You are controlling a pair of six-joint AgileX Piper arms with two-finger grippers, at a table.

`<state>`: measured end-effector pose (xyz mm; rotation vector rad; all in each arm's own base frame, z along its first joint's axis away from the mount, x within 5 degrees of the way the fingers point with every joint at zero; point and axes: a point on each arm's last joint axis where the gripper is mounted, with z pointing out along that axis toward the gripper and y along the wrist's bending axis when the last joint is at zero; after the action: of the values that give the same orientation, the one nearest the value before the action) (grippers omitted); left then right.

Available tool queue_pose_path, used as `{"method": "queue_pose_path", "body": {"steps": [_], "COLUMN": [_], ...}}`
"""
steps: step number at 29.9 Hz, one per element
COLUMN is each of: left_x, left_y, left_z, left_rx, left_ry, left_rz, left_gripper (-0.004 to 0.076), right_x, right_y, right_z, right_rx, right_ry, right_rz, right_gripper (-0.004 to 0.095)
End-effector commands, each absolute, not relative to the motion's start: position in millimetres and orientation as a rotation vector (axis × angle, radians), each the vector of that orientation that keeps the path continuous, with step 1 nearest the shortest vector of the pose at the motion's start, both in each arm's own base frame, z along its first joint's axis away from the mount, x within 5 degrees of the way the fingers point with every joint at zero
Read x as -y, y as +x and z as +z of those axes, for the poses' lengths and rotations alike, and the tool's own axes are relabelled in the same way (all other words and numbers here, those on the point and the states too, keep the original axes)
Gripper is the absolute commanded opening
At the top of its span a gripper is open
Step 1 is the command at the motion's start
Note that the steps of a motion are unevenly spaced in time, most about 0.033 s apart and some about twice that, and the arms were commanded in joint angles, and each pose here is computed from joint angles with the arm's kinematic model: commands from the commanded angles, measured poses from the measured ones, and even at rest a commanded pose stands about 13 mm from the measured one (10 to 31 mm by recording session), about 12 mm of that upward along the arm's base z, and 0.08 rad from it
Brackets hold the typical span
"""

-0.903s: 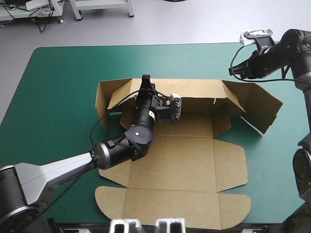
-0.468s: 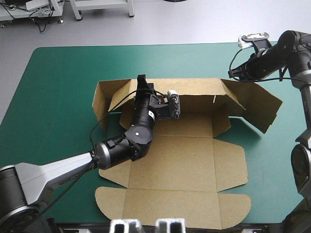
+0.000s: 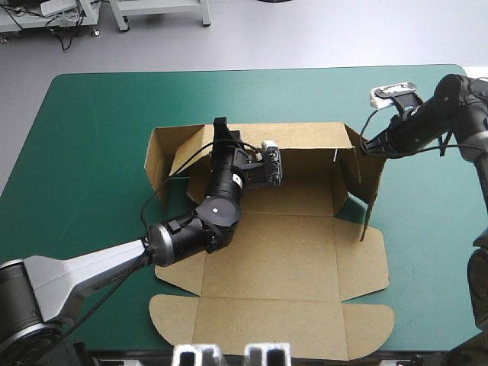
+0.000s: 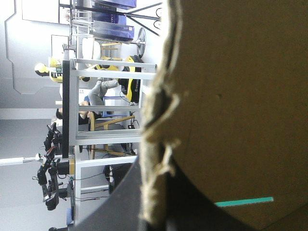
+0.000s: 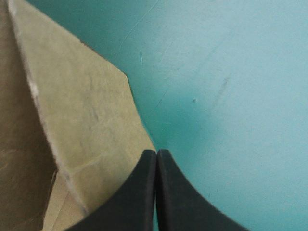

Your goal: Fold the box

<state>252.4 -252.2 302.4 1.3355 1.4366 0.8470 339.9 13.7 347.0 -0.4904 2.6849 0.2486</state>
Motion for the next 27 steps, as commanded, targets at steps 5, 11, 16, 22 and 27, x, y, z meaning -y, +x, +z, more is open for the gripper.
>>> {"method": "queue_pose_path", "body": {"steps": [5,11,16,22,27], "left_x": [248,248,249,251,251], "left_y": [249,249,249,248,248], "left_z": [327,327,326,326,326], "left_rx": [-1.403,-1.408,-1.404,-1.392,-1.392], "left_ry": [1.250,1.249,1.255,1.269,1.269], "left_rz": [0.848,0.845,0.837,0.813,0.813], "left_gripper": [-0.0010,-0.0010,-0.0010,-0.0010,-0.0010], "right_x": [-22,-27,-32,-41,-42], "right_y": [314,301,287,275,270], "right_z": [353,313,295,280,276], "right_rx": [-2.521,-2.391,-2.241,-2.158,-2.161], "right_ry": [-0.516,-0.498,-0.480,-0.612,-0.687], "right_rz": [0.341,0.366,0.401,0.476,0.466], "right_gripper": [-0.0024,-0.0024,-0.0024,-0.0024,-0.0022]}}
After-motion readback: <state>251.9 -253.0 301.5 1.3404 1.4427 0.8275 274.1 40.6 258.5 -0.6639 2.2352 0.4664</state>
